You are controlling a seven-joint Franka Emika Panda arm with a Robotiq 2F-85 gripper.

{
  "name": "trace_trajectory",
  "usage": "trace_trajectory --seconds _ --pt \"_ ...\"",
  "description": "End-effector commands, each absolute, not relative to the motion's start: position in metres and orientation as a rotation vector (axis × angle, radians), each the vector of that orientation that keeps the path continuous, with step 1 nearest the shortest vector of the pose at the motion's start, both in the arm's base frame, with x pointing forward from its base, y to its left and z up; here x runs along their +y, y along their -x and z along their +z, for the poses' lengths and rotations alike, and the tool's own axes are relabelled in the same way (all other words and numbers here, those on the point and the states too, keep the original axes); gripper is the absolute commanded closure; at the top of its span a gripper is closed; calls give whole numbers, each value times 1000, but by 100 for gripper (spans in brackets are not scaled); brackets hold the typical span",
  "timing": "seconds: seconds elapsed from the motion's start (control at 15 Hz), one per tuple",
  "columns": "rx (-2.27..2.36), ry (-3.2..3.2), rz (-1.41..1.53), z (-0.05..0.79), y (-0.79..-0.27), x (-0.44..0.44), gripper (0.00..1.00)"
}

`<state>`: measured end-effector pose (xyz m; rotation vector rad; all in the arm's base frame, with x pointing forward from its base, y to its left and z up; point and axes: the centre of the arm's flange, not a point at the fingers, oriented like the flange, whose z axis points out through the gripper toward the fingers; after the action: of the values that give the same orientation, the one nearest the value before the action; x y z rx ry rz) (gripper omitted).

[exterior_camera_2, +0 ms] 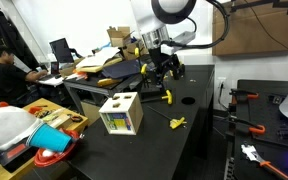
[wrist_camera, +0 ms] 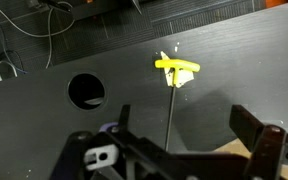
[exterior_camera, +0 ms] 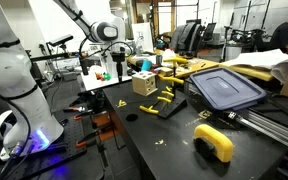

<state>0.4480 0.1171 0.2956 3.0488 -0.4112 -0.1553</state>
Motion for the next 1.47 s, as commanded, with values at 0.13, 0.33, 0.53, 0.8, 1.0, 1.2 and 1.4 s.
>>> trace_trajectory --seconds 0.13,0.33,0.53,0.8,1.0,1.2,1.4 --pt "-420 -3054 -252 237 -460 117 0" --pt "-354 -3087 -269 211 -464 113 0" --pt "-254 -3124 -296 190 -466 112 0" --pt "-80 -3162 -340 173 -464 113 0" --pt "18 -3183 -372 167 -463 115 0" --pt "43 -3202 -392 163 -462 116 0" --pt "-64 -3195 -416 157 -463 117 0"
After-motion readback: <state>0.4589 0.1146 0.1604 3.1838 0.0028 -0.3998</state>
